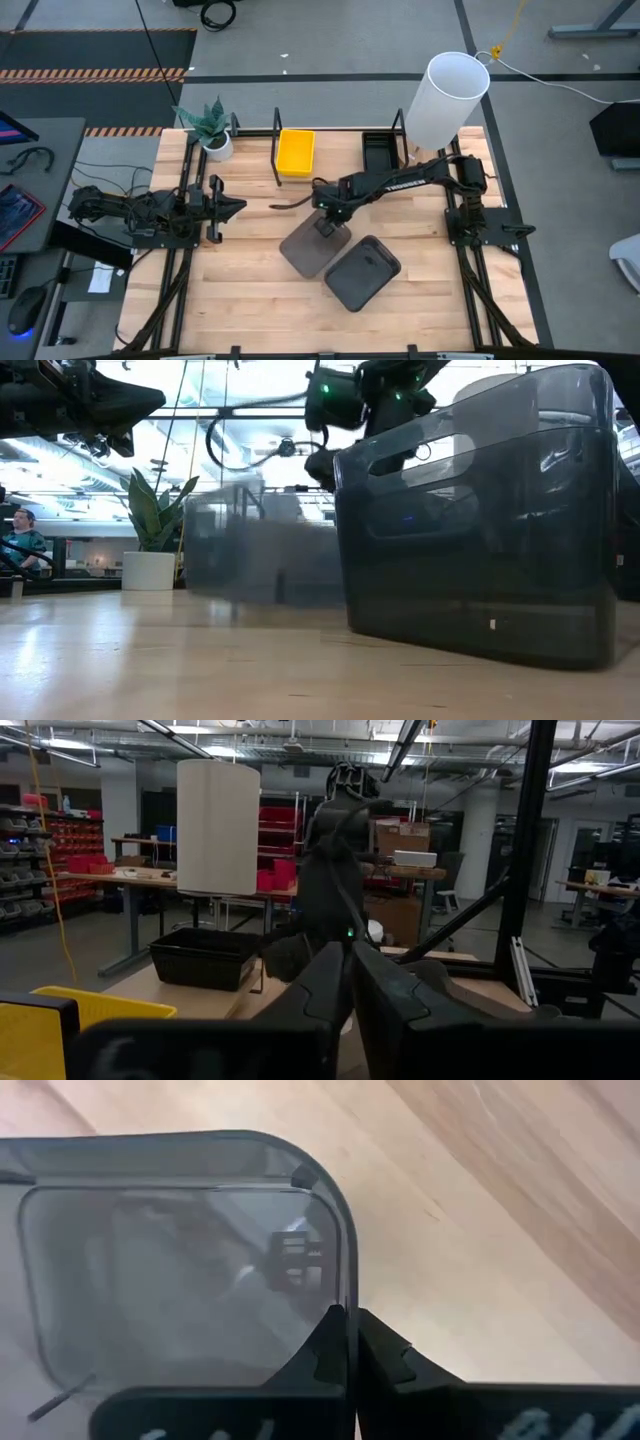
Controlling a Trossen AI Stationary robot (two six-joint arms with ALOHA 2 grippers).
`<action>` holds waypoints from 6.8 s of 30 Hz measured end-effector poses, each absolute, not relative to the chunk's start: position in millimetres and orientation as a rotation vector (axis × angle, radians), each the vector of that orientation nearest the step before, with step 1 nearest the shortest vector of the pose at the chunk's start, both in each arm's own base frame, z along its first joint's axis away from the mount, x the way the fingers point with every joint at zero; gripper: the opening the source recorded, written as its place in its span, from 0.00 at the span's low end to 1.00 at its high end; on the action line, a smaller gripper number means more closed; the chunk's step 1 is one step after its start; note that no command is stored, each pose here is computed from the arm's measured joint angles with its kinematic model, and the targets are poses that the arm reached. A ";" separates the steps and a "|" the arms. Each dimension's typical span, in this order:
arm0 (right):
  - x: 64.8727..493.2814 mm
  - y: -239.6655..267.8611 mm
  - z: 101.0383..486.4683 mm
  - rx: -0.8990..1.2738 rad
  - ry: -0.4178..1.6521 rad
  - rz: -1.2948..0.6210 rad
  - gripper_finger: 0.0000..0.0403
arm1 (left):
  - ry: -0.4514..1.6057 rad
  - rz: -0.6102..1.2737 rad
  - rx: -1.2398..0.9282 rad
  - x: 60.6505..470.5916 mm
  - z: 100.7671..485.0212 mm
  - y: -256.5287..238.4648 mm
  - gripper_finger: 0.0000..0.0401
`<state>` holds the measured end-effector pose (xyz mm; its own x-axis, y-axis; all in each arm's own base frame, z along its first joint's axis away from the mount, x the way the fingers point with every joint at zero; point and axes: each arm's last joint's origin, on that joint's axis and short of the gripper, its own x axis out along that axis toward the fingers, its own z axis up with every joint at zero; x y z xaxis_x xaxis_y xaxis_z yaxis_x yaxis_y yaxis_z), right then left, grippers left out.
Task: Stack baskets on shelf by color
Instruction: Stack the left transparent black bin on the right transparent black bin, then put the stacked transparent black bins on the shelf
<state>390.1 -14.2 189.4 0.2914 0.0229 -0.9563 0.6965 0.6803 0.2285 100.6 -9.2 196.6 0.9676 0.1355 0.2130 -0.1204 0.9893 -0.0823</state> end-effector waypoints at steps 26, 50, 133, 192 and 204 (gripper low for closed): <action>295.0 39.1 336.0 0.726 1.209 -0.478 0.00 | -0.221 0.130 -0.069 100.5 196.7 -9.2 0.06; 261.7 80.2 289.9 0.868 1.207 -0.468 0.00 | -0.220 0.130 -0.069 100.6 196.6 -9.2 0.08; 348.4 114.1 249.5 0.230 1.397 -0.433 0.29 | -0.227 0.129 -0.071 100.4 197.2 -9.2 0.08; 379.2 114.6 306.1 0.193 1.074 -0.177 0.29 | -0.227 0.129 -0.071 100.4 197.2 -9.2 0.08; 379.7 125.4 309.1 0.211 1.082 -0.150 0.29 | -0.227 0.130 -0.071 100.4 197.2 -9.2 0.08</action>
